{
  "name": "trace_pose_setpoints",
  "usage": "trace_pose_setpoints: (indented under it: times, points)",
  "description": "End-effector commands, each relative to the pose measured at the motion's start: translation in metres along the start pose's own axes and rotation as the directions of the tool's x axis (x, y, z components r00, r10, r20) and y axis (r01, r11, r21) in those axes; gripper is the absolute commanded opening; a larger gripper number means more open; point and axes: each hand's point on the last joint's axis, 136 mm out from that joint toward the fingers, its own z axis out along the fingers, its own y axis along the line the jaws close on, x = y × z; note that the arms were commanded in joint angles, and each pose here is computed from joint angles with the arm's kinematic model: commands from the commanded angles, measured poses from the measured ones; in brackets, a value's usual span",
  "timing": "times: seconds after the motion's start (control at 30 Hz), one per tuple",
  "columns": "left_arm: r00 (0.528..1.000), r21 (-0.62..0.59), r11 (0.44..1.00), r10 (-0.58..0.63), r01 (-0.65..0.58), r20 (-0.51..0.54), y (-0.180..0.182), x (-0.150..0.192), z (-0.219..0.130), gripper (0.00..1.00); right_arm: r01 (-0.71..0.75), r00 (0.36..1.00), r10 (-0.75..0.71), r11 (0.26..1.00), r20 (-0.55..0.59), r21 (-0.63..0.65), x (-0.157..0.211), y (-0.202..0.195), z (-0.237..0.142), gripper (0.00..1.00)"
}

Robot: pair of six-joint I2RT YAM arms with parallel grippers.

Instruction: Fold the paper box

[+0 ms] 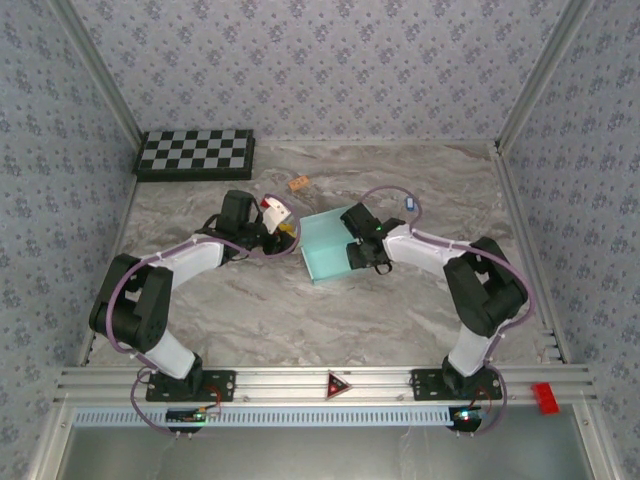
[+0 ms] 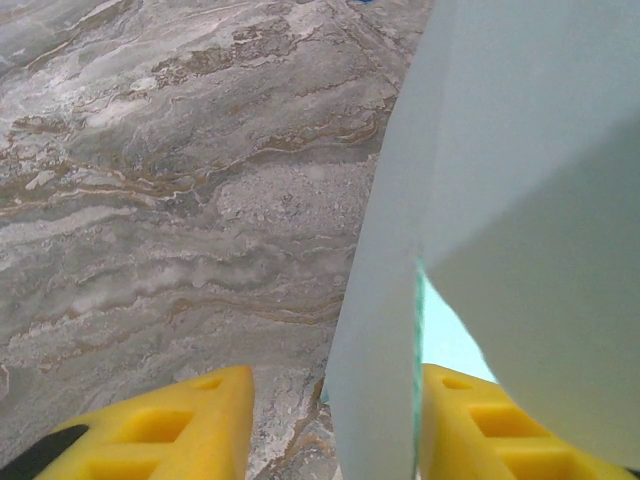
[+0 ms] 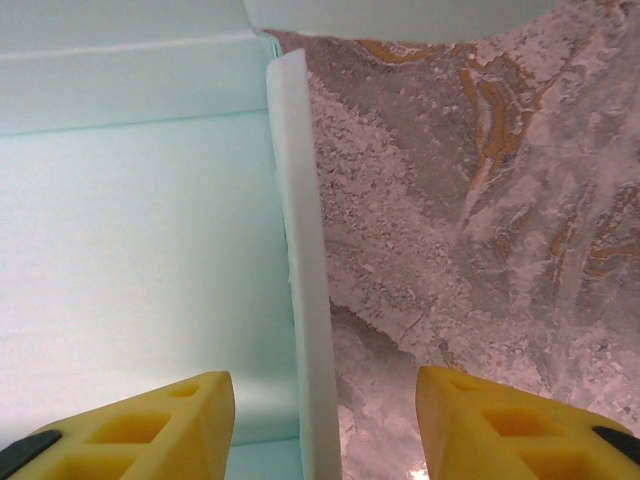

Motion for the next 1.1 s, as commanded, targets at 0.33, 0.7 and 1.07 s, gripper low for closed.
trace_pose_setpoints:
  times: [0.33,0.7,1.07]
  points:
    - [0.996,-0.075,0.997,0.033,-0.027,0.086,-0.01,-0.031,-0.039,0.58,-0.097,0.97,0.106,0.994,0.221,-0.052,-0.018,-0.024,-0.046,0.55]
    - [0.977,-0.427,0.883,-0.14,0.196,0.159,0.029,-0.041,-0.113,0.67,-0.239,0.935,0.22,0.97,0.279,0.035,-0.012,-0.094,-0.069,0.54]
    - [0.852,-0.518,0.682,-0.471,0.516,0.23,0.057,-0.027,-0.17,0.77,-0.279,0.946,0.282,0.959,0.162,-0.041,-0.029,-0.143,-0.049,0.52]
